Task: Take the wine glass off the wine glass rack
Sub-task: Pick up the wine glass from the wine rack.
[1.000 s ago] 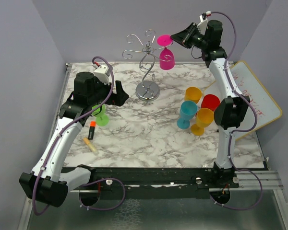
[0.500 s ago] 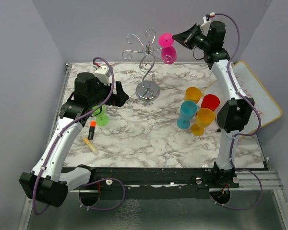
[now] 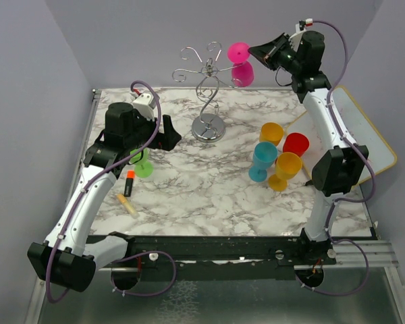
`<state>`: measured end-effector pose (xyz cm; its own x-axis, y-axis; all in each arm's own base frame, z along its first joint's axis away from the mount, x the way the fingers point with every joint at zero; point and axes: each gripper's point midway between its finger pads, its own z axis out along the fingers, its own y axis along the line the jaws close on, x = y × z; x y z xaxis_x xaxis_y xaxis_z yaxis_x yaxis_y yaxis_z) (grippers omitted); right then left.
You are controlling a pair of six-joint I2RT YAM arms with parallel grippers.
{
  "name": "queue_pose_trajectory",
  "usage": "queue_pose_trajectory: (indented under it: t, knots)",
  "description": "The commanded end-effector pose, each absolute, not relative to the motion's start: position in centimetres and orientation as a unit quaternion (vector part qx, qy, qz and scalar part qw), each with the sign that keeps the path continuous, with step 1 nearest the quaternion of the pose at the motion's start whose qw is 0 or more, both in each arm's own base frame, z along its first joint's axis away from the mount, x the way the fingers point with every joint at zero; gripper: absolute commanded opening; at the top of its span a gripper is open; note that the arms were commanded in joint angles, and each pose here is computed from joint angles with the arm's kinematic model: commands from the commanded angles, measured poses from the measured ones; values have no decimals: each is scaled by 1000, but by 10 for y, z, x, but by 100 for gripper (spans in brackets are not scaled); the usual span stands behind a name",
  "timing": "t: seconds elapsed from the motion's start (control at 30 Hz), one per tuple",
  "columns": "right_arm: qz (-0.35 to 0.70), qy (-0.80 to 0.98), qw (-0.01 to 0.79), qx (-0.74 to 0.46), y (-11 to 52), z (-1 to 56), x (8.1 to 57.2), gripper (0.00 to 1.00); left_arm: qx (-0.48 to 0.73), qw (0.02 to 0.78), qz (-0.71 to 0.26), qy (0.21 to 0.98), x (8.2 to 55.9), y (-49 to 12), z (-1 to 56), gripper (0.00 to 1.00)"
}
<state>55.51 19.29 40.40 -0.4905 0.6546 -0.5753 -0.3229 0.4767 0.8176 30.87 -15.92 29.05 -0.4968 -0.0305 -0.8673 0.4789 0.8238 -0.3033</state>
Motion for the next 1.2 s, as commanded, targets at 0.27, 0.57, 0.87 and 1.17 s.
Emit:
queue_pose_trajectory:
  t: [0.27, 0.57, 0.87, 1.17]
  knots:
    - [491, 701, 499, 135, 184, 408, 545, 1, 139, 492, -260, 819, 307, -157, 293, 92]
    - [548, 699, 454, 69, 209, 417, 529, 1, 139, 489, -263, 820, 307, -158, 292, 92]
    - [556, 707, 435, 46, 230, 412, 546, 1, 134, 488, -268, 820, 306, -159, 292, 92]
    - [551, 706, 441, 65, 231, 403, 559, 1, 134, 497, -260, 817, 305, -156, 296, 92]
